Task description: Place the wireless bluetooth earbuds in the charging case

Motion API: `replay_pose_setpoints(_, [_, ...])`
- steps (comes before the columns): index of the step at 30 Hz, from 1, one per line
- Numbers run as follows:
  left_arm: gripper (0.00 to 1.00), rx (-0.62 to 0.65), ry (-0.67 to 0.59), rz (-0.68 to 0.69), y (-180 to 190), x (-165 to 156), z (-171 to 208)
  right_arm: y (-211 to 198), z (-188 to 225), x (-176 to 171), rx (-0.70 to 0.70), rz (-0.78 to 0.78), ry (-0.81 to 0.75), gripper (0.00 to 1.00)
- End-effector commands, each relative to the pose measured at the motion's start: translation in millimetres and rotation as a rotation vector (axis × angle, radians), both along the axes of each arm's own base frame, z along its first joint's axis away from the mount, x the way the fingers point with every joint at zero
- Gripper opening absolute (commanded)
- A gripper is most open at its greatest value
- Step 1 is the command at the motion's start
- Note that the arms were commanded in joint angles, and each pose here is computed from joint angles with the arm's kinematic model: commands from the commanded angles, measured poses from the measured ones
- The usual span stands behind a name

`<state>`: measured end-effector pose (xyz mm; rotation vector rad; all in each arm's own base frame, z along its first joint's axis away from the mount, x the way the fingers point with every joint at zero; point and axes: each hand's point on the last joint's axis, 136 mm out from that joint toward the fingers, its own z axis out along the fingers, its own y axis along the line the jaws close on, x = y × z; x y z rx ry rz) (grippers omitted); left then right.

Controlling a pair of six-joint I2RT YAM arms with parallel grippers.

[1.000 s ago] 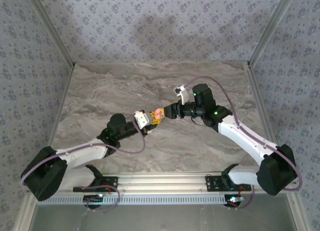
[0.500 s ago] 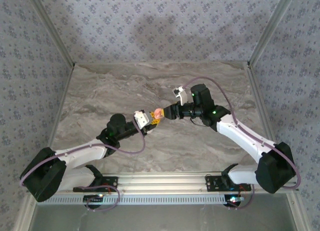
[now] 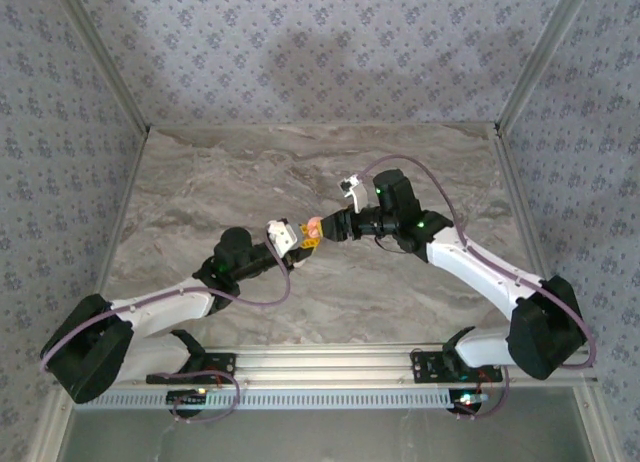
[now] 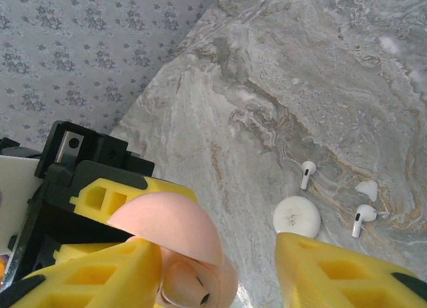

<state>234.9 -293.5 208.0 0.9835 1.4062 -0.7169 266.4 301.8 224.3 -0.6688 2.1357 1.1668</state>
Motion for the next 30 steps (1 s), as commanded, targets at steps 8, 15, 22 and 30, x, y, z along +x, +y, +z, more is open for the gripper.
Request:
replay_pose_setpoints(8, [0.17,-0.062,-0.067,-0.095,-9.7,-14.8,30.4,-35.7,48.6,-10.1,0.025,0.006,-0.22,0.63])
replay_pose_setpoints(15, [0.18,0.085,-0.074,-0.155,-13.8,-22.2,11.3,-49.3,60.1,-26.0,-0.075,0.166,-0.516,0.77])
replay_pose_setpoints(22, [0.18,0.172,-0.08,-0.185,-15.7,-25.5,0.8,-48.8,33.4,-50.6,-0.274,0.461,-0.773,0.91])
replay_pose_setpoints(30, [0.18,0.167,-0.086,-0.193,-17.9,-27.1,3.2,-23.2,11.9,-53.3,-0.32,0.638,-0.732,0.91])
